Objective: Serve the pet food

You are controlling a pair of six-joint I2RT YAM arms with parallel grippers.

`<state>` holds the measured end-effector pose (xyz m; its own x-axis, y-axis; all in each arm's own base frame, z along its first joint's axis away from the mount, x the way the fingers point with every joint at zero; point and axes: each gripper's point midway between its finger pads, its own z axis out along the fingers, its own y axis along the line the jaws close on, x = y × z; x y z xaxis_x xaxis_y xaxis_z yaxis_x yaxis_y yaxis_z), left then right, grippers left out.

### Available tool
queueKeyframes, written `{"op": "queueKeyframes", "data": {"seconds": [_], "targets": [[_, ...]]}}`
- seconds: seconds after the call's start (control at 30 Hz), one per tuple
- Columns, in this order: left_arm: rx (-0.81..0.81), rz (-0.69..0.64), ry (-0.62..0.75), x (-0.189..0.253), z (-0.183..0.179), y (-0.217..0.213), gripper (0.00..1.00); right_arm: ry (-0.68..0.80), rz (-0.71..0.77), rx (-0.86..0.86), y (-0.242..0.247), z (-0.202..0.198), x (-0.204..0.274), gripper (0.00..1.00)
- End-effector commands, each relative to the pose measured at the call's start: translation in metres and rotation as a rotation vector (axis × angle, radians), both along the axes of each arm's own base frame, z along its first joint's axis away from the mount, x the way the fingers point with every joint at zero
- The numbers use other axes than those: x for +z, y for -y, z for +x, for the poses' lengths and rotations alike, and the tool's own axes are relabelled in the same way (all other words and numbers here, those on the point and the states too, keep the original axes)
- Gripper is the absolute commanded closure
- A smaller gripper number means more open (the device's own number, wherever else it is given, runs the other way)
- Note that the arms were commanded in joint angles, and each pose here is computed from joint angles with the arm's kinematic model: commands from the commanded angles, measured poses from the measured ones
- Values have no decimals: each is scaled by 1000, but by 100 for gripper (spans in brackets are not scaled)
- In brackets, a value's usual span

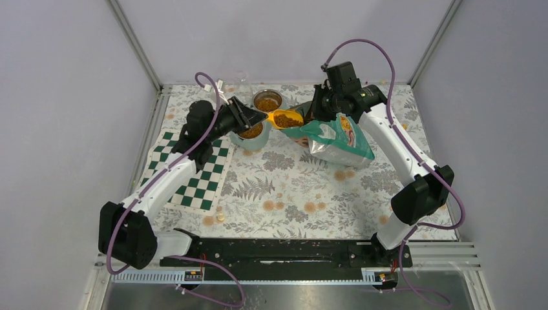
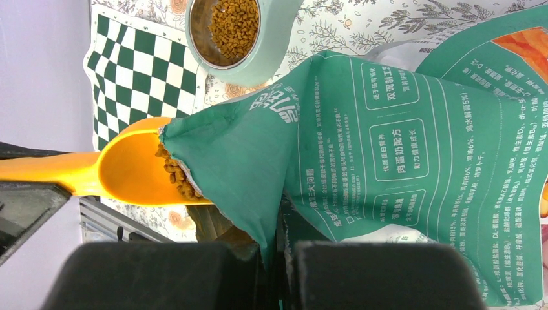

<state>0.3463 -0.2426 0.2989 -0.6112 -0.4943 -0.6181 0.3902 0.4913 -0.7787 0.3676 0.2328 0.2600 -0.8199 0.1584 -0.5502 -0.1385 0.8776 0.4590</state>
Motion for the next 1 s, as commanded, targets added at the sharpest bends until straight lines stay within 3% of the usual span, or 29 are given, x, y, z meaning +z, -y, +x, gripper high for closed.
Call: {"op": "queueKeyframes", "data": {"seconds": [0.0, 0.13, 0.27, 0.47, 0.6, 0.73, 0.97], "targets": [[117, -153, -105, 20, 20, -20, 100, 56, 78, 5, -2, -9, 34, 100], [136, -266, -335, 3, 24, -24, 100, 55, 84, 7, -3, -8, 34, 100], [120, -300, -440, -7, 22, -18, 100, 56, 87, 8, -4, -8, 35, 100], [212, -188, -544, -19, 20, -30, 100, 55, 87, 4, -4, -7, 35, 100], [276, -27, -443, -9, 22, -41, 100, 53, 88, 1, -4, -6, 35, 100], [232, 68, -183, 24, 26, -32, 100, 51, 84, 7, -5, -5, 32, 100], [157, 82, 48, 43, 21, -24, 100, 51, 82, 7, -6, -4, 32, 100]]}}
